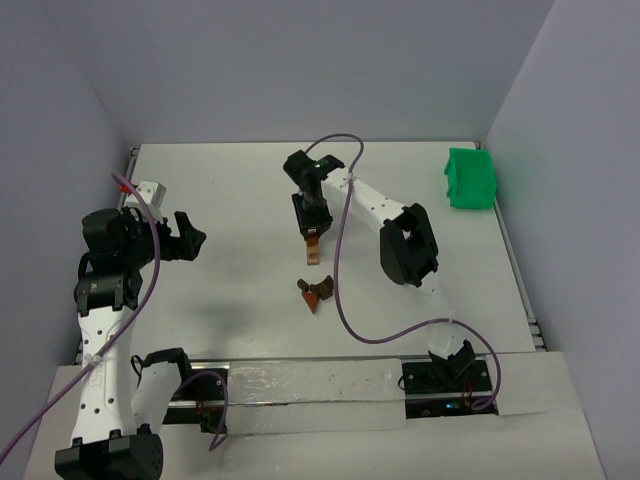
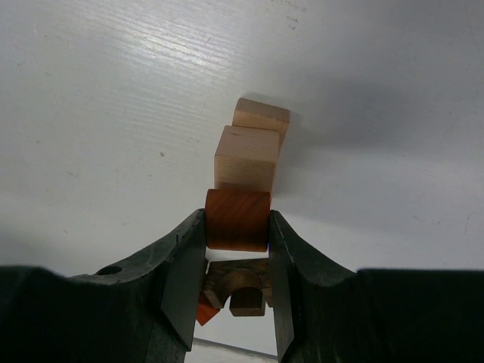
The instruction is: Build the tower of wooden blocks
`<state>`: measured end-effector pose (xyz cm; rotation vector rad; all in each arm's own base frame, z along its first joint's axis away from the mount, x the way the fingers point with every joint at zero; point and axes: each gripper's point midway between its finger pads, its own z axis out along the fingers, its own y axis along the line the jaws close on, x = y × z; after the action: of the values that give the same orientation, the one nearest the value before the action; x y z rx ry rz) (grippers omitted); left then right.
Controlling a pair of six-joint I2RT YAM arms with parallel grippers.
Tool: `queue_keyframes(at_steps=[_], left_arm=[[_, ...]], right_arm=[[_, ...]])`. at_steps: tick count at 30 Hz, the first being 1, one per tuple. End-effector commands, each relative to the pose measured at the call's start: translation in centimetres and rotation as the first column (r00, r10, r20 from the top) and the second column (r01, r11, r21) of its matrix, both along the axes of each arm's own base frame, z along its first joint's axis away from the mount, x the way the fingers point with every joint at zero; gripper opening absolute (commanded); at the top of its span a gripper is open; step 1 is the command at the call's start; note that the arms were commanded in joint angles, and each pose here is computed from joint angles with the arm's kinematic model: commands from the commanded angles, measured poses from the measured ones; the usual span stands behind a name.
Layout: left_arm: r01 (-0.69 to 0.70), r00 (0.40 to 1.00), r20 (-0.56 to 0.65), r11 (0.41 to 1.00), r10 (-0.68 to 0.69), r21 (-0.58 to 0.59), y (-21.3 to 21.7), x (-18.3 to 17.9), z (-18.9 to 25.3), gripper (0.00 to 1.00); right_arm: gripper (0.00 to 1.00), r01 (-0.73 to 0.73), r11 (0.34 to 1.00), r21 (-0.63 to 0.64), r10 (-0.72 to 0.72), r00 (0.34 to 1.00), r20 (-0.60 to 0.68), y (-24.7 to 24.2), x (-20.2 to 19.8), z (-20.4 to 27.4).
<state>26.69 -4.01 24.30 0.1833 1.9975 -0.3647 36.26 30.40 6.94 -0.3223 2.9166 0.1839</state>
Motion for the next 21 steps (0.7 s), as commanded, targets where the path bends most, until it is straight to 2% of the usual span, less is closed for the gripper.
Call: queue_keyframes(at_steps=[1,15,21], left_arm=[[0.009,0.999,0.047,1.000,-0.009,0.002,0.01,0.54,1.06,0.96],[0.011,0.999,0.052,1.000,-0.012,0.003,-0.02,0.48,1.15,0.96],[0.011,0.999,0.051,1.000,-0.011,0.002,-0.03,0.48,1.14,0.96]], right_arm=[[0.40,0.018,1.000,0.018,-0.018,1.000,0.018,0.32,0.98,0.55],[0.56,0.022,1.000,0.022,-0.022,1.000,0.009,0.41,0.93,0.30],[0.74,0.021,0.999,0.034,-0.021,1.000,0.004,0.50,0.68,0.58]])
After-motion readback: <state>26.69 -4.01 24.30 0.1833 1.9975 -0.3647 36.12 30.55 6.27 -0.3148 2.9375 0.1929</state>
